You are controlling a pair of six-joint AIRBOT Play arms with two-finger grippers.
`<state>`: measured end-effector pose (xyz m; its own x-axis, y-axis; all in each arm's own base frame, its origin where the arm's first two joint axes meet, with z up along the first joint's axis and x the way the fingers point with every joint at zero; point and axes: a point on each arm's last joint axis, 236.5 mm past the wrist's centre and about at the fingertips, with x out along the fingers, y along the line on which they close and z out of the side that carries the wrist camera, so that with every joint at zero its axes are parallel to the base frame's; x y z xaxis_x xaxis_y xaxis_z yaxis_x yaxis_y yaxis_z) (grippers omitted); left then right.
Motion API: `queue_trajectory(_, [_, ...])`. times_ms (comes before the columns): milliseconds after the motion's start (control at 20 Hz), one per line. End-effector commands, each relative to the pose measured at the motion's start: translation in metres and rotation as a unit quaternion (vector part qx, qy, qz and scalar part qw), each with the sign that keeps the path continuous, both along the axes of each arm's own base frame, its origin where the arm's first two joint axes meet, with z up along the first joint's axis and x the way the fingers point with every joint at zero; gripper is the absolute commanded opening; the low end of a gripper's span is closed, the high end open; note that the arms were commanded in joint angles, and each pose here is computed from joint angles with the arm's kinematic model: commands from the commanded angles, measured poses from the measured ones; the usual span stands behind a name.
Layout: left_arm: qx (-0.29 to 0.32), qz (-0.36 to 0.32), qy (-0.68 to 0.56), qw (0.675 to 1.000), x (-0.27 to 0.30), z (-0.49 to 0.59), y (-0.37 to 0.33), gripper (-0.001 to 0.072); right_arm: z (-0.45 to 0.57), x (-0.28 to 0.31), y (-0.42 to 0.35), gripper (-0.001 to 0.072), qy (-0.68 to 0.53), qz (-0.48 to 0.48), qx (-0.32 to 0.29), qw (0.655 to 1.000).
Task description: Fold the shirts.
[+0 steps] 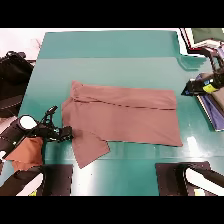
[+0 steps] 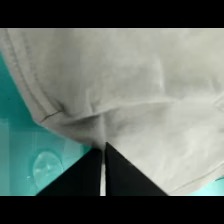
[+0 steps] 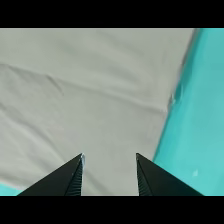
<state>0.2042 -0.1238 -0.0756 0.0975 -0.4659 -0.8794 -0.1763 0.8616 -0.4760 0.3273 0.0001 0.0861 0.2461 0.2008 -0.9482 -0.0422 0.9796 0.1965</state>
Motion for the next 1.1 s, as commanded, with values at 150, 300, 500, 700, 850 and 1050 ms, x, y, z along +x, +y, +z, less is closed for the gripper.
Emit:
queue_trajectory(150, [-0.003,-0.041,-0.01,0.999,-0.001,0.01,-0.003,0.0027,-0.102,-0.114,-0.045,0.0555,0.173,-0.124,0.056,0.976])
queue_trajectory(300, [-0.001,-0.046,-0.033,0.998,0.012,0.022,-0.004,0.0027,-0.151,-0.18,-0.04,0.0551,0.264,-0.205,0.118,0.935])
queue_trajectory(500, [-0.001,-0.046,-0.057,0.997,0.026,0.037,-0.004,0.0027,-0.179,-0.199,-0.014,0.05,0.278,-0.231,0.165,0.918])
queue_trajectory(700, [0.004,-0.052,-0.052,0.997,0.023,0.037,-0.002,0.0027,-0.181,-0.163,0.014,0.0423,0.23,-0.22,0.205,0.926])
queue_trajectory(850, [0.039,-0.078,-0.046,0.995,0.019,0.037,0.011,0.0026,-0.177,-0.151,0.028,0.0081,0.225,-0.169,0.191,0.94])
queue_trajectory(1050, [0.07,-0.093,-0.072,0.991,0.005,0.066,0.025,0.0026,-0.146,-0.142,0.028,0.002,0.193,-0.082,0.128,0.969])
